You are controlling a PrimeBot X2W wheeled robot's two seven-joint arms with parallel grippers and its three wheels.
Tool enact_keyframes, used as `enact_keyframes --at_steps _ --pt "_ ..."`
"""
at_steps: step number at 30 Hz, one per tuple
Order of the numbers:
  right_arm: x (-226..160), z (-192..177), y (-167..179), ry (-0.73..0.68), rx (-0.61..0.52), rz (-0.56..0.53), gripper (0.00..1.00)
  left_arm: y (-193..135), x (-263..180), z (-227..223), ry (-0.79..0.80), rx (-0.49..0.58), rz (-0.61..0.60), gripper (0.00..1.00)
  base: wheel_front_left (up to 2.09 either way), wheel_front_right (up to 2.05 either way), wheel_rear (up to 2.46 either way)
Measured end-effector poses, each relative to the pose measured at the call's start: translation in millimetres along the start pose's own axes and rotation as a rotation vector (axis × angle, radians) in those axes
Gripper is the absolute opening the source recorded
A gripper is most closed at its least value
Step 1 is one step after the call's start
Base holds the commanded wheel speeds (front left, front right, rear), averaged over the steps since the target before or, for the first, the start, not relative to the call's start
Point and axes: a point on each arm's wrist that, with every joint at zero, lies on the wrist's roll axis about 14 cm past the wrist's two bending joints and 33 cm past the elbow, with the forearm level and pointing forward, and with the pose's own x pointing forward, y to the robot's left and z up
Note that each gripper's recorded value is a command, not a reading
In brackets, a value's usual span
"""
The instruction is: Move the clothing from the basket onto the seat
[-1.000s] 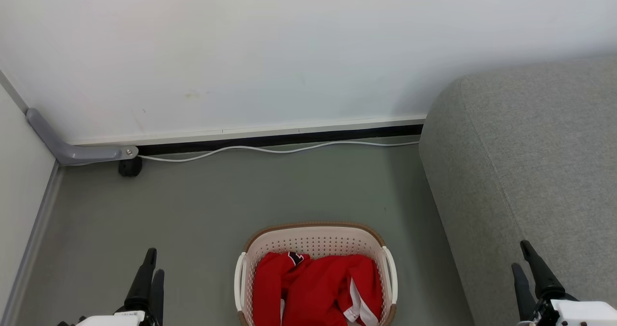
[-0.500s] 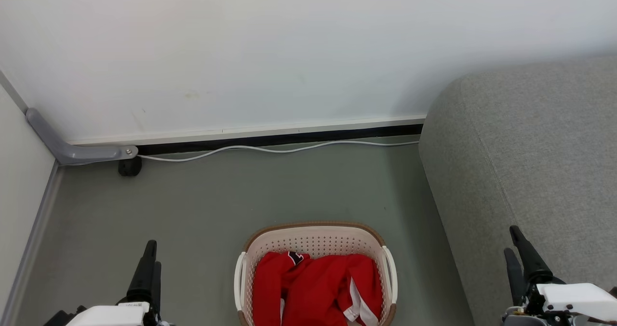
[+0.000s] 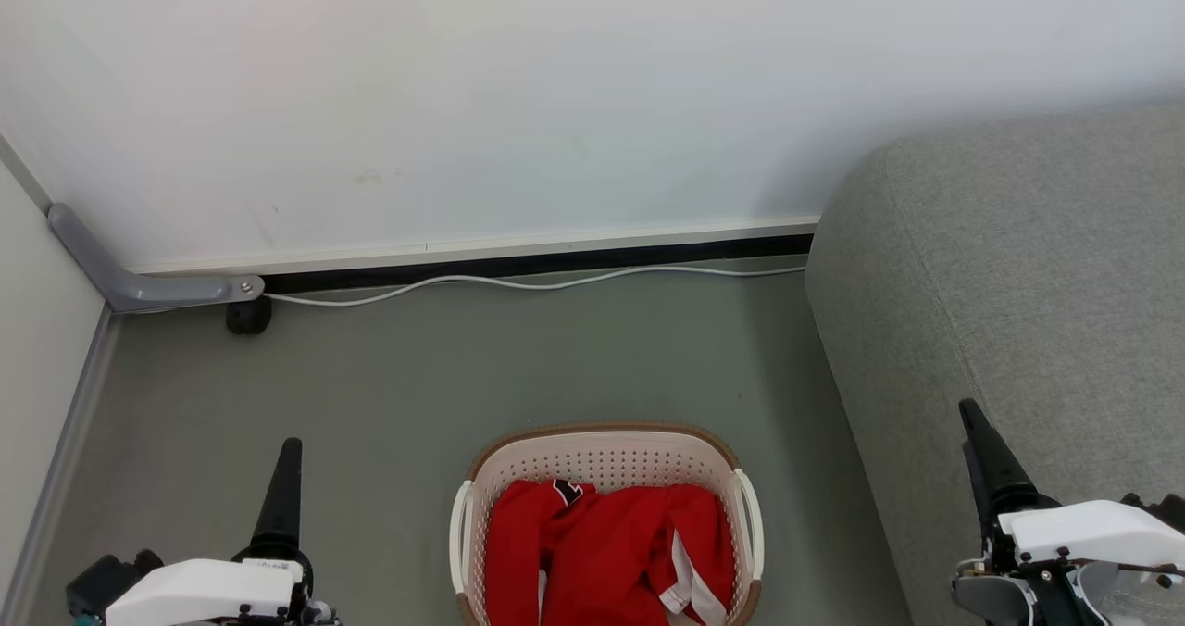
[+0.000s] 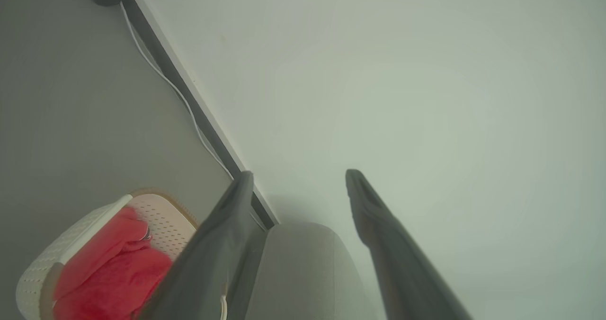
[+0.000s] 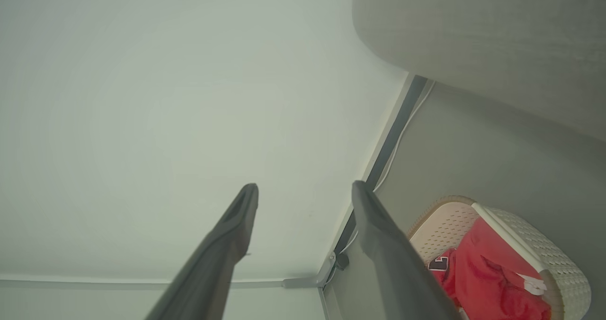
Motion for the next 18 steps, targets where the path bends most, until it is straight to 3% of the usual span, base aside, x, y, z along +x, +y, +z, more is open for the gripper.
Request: enact_keyframes --at_steps 18 --pt "16.2 -2.6 12.4 0.020 -0.320 0.030 1.00 -15.0 12.3 2.8 -0.013 0.325 -0.038 1.00 0.00 0.00 0.00"
